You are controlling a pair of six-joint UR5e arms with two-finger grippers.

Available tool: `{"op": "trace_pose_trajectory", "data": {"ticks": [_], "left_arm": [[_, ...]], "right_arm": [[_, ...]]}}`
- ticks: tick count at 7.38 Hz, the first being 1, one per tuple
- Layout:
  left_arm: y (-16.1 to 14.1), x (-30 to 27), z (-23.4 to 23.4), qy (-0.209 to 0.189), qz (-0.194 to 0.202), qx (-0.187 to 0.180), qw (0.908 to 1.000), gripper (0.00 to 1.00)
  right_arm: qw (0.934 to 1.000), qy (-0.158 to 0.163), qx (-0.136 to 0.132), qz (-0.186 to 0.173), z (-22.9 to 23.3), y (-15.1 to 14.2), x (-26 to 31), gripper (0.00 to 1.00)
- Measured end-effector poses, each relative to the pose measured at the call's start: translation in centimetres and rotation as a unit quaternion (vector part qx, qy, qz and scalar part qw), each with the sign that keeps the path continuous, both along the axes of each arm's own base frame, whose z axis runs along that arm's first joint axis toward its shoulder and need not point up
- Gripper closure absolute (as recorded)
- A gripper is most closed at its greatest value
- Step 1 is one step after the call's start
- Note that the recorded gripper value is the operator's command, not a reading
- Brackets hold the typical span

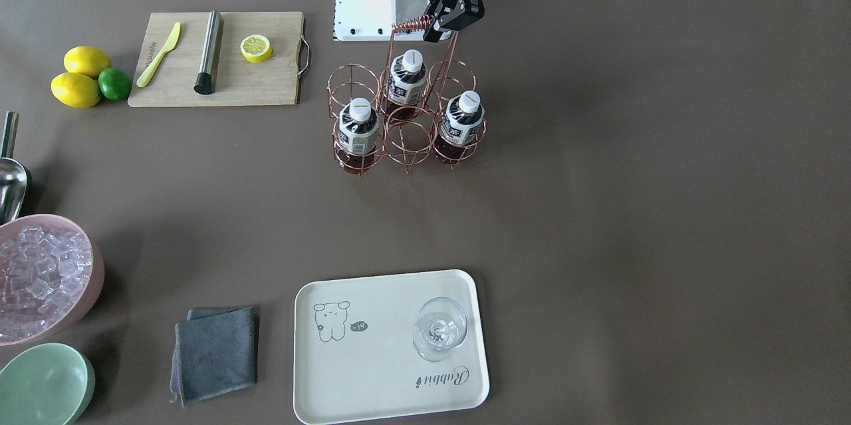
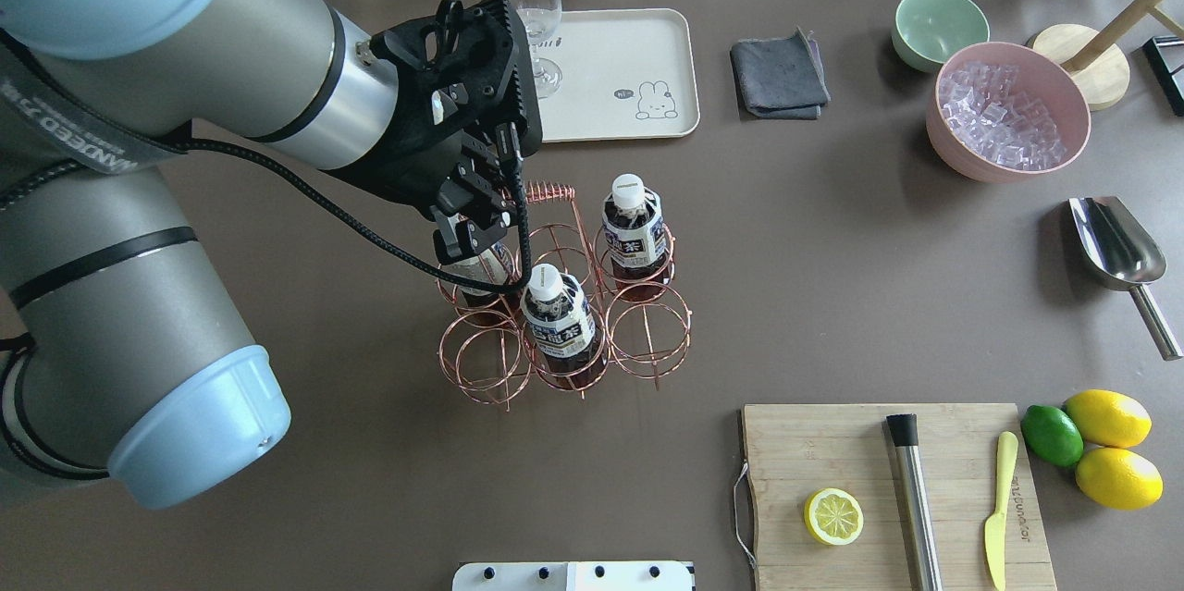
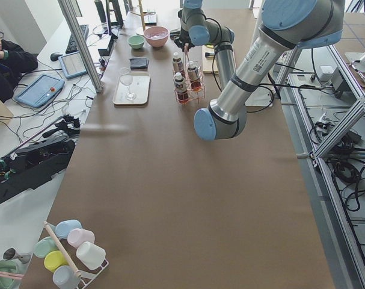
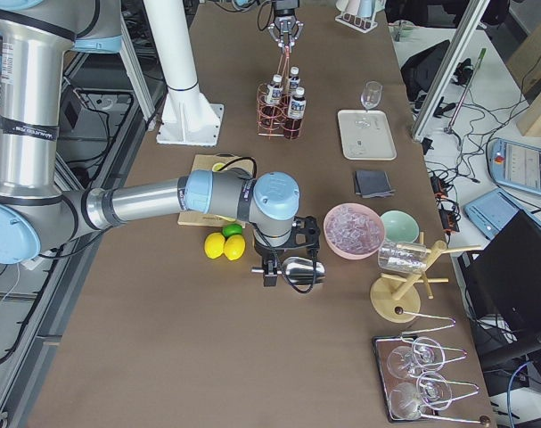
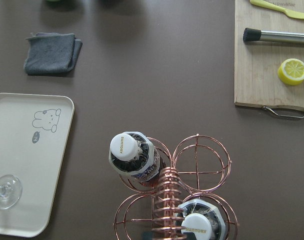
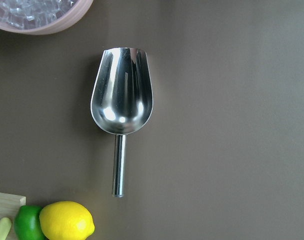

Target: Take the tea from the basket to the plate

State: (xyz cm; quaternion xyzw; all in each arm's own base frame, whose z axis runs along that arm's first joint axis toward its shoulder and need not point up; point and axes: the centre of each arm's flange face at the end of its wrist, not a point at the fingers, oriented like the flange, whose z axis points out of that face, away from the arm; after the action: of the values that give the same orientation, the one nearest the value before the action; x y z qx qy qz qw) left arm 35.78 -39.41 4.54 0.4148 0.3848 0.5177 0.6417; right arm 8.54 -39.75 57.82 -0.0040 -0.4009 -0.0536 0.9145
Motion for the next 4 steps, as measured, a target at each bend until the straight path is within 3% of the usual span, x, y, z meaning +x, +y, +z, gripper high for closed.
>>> {"op": "trace_pose_trajectory", "data": {"ticks": [4], "left_arm": [[2.1,2.5,-2.4,0.010,-0.008,-0.008,0.9999,1.00]], "right_arm": [[0.9997,0.002,-0.006,0.022,0.6,0.5,1.6,0.00]]}}
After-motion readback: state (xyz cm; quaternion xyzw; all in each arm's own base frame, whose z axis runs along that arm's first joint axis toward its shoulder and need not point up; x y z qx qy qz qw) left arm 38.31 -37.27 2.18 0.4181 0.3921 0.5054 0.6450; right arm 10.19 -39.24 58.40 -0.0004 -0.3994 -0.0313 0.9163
